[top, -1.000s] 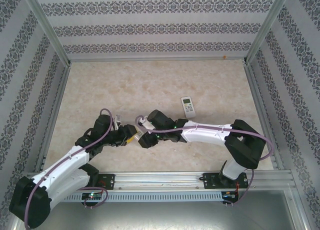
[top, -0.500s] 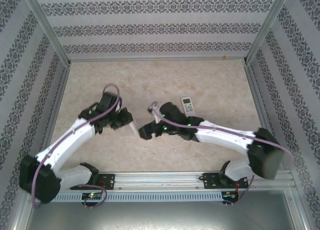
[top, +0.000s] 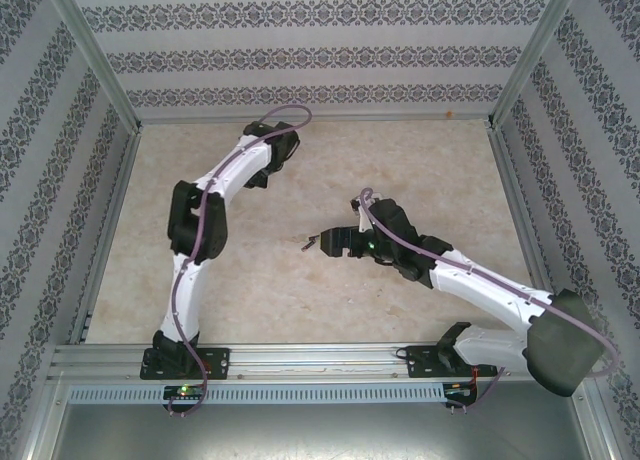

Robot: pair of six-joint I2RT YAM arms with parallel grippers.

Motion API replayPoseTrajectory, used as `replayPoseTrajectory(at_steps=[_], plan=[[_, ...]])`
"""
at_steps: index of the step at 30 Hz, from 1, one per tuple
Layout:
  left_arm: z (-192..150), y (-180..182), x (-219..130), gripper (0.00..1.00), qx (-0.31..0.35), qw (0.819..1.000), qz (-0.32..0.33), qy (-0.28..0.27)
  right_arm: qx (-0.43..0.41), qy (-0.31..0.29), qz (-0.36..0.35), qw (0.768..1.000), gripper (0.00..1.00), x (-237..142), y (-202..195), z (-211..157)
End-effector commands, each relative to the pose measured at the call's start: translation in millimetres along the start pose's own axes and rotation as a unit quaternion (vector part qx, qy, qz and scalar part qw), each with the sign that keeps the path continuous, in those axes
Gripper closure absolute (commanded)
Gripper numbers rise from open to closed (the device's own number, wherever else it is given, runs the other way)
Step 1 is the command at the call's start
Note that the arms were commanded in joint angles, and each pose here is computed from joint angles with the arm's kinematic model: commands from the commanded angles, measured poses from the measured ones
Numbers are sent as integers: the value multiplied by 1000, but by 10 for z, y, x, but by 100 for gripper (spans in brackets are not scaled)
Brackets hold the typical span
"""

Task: Load the batteries into the remote control

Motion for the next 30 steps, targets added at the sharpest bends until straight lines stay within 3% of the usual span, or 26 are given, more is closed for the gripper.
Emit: replayPoseTrajectory(at_steps=[1,7,13,17,21,24,27,30], plan=[[38,29,90,92,54,997,45,19,5,-9,-15,1000,8,-109,-66,-13],[-2,-391,394,88,60,996,26,53,10,-23,-29,999,7,-270,-148,-30],[-60,-737,504,64,38,995,-45,79,21,-26,-49,998,6,-383,-253,-64],[-16,-941,388,58,5,986,-134,97,44,-14,-100,994,6,-504,-425,-67],[112,-891,39,53,-23,973,-210,96,38,-6,-189,981,5,-594,-703,-22],[195,-765,-498,45,-46,941,-324,85,27,23,-272,962,3,-583,-1051,26],[198,-544,-1101,31,-80,884,-460,43,17,66,-311,948,3,-437,-1396,113],[66,-240,-1499,20,-102,835,-541,3,-1,106,-301,948,2,-165,-1573,180]])
Point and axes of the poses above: each hand's point on the last joint's axis, 136 mm out from that joint toward the fingers, its own x axis out along the fingers, its own y axis along the line the jaws close on, z = x × y, the point moved 3 cm from there along -x, back along the fingers, and after that the axes turned 11 degrees about -x, right-handed, at the moved point
